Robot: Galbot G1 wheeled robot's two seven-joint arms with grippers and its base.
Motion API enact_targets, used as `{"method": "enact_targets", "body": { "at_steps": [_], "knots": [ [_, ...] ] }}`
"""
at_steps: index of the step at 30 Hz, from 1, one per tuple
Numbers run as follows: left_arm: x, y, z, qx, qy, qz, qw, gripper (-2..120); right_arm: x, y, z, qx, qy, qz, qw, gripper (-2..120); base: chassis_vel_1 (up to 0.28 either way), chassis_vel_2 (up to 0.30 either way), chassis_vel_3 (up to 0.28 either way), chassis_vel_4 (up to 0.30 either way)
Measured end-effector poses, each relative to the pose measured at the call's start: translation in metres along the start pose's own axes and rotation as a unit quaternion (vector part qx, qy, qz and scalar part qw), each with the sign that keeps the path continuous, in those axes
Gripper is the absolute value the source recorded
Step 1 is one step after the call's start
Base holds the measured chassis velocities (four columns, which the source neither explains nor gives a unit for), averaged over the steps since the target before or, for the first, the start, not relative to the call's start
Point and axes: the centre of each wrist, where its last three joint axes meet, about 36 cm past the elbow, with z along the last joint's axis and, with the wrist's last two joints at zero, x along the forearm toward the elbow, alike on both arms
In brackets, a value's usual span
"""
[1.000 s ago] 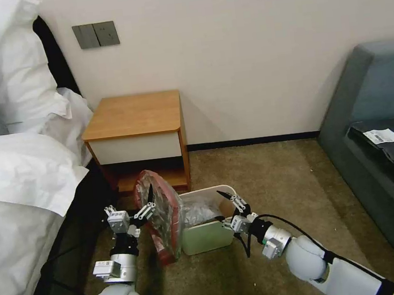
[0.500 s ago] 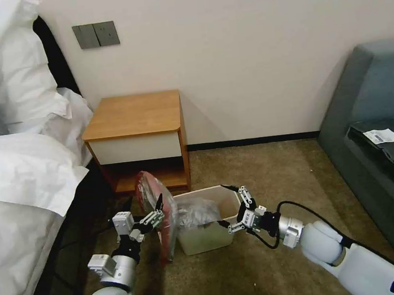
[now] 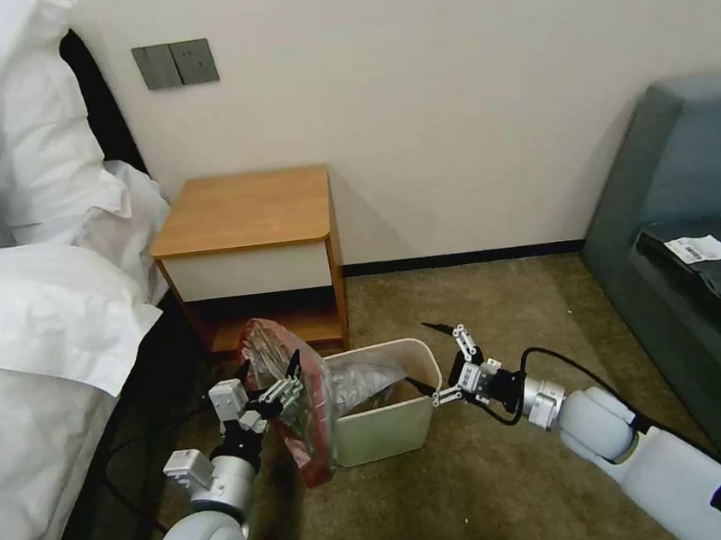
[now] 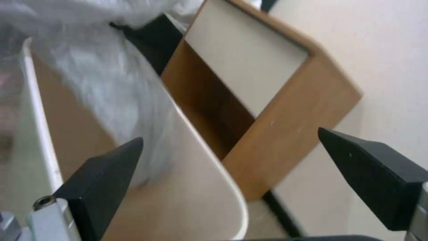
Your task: Pick up the garbage bag from the table and place it over the trash can.
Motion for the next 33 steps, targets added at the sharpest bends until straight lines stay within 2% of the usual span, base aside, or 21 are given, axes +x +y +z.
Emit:
{"method": "enact_targets", "body": {
  "at_steps": [2,7,14,18,21,23,24,28,33],
  "knots": [
    [0.0,-0.001,0.0,0.002,0.002,0.0,1.0,99,0.005,-0.013,0.004,-0.04,0.002,-0.035,0.999,100,0.0,0.0,0.0,0.0],
    [0.002,-0.001,0.003,0.002,0.006,-0.002,1.0,99,0.015,-0.029,0.005,-0.056,-0.015,-0.082,0.995,100,0.0,0.0,0.0,0.0],
    [0.002,0.004,0.011,-0.005,0.017,-0.008,0.9998,99,0.011,-0.017,-0.003,-0.081,-0.042,-0.06,0.994,100,0.0,0.0,0.0,0.0],
    [0.01,0.0,0.012,-0.005,0.022,-0.007,0.9997,99,0.003,-0.011,-0.008,-0.076,-0.057,-0.042,0.995,100,0.0,0.0,0.0,0.0],
    [0.019,-0.008,0.007,0.007,0.022,0.004,0.9997,99,-0.002,-0.008,-0.012,-0.075,-0.066,-0.029,0.995,100,0.0,0.0,0.0,0.0],
    [0.029,-0.02,-0.005,0.036,0.02,0.025,0.9988,99,-0.008,-0.003,-0.015,-0.076,-0.074,-0.021,0.994,100,0.0,0.0,0.0,0.0],
    [0.029,-0.02,-0.005,0.036,0.02,0.025,0.9988,99,-0.008,-0.003,-0.015,-0.076,-0.074,-0.021,0.994,100,0.0,0.0,0.0,0.0],
    [0.045,-0.039,-0.027,0.043,0.014,0.053,0.9976,99,-0.013,0.005,-0.016,-0.075,-0.08,-0.017,0.994,100,0.0,0.0,0.0,0.0],
    [0.048,-0.041,-0.031,0.043,0.029,0.059,0.9969,99,-0.014,0.009,-0.016,-0.078,-0.085,-0.01,0.993,100,0.0,0.0,0.0,0.0]
  ]
}}
